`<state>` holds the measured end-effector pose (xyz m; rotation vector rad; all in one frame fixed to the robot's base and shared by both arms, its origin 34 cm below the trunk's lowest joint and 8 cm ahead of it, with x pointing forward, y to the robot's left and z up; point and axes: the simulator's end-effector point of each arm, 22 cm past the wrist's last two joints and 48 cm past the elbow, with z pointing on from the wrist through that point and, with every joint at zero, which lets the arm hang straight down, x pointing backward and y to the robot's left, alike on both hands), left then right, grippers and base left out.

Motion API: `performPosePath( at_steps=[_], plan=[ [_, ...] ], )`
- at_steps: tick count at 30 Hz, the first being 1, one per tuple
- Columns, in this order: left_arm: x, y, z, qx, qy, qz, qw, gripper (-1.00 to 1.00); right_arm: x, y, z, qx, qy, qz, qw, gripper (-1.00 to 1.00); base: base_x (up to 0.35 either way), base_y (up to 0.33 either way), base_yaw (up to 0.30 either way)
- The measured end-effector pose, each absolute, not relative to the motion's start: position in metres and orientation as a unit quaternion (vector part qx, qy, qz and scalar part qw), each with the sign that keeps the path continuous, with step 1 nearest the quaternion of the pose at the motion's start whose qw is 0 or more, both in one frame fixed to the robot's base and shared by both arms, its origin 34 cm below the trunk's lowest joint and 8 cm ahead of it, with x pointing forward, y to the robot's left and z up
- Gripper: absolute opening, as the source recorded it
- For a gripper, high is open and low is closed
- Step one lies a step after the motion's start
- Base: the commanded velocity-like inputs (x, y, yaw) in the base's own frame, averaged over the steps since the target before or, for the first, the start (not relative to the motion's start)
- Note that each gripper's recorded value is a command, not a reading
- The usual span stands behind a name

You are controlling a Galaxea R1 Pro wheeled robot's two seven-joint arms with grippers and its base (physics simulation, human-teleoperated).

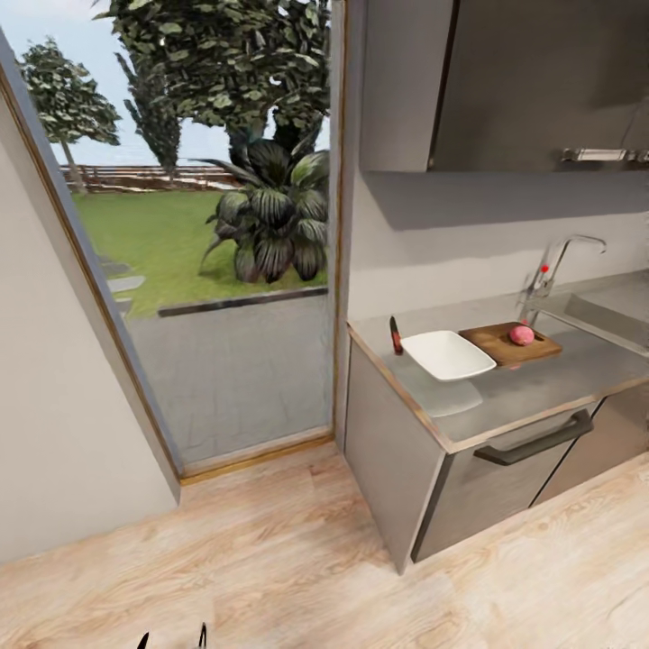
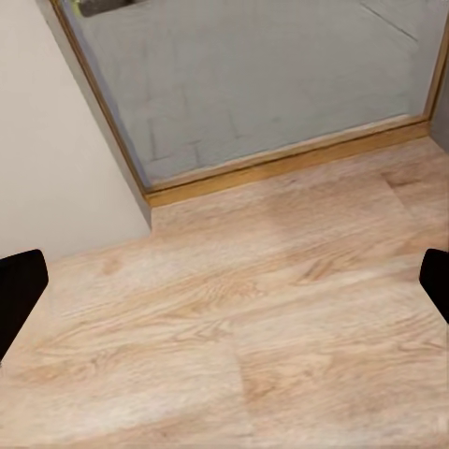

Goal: In the kitchen, take the Vidalia onion out of the sink, dice it on the chopping board with the paring knife, put the diced onion into the bowl on the countertop, then place both the paring knife and the chopping board into the sink.

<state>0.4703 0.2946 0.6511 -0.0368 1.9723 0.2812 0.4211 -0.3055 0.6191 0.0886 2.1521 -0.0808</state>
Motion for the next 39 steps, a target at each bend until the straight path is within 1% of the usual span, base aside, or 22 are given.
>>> performPosePath(
  at_steps=[8,29,36,39],
  plan=[
    [0.472,0.294,0.654,-0.016,0.829,0.118,0.547,1.00,0.423,-0.305,0.621,0.036,0.878,-0.032,0.477,1.00,0.126,0.290,-0.128],
    [0.477,0.294,0.660,-0.017,0.824,0.118,0.554,1.00,0.428,-0.304,0.627,0.036,0.873,-0.032,0.485,1.00,0.252,0.243,-0.125],
    [0.478,0.294,0.662,-0.018,0.822,0.118,0.556,1.00,0.430,-0.304,0.628,0.037,0.872,-0.031,0.488,1.00,0.268,0.098,-0.101],
    [0.477,0.294,0.661,-0.017,0.823,0.118,0.556,1.00,0.430,-0.304,0.628,0.037,0.872,-0.031,0.486,1.00,0.083,0.005,-0.012]
  ],
)
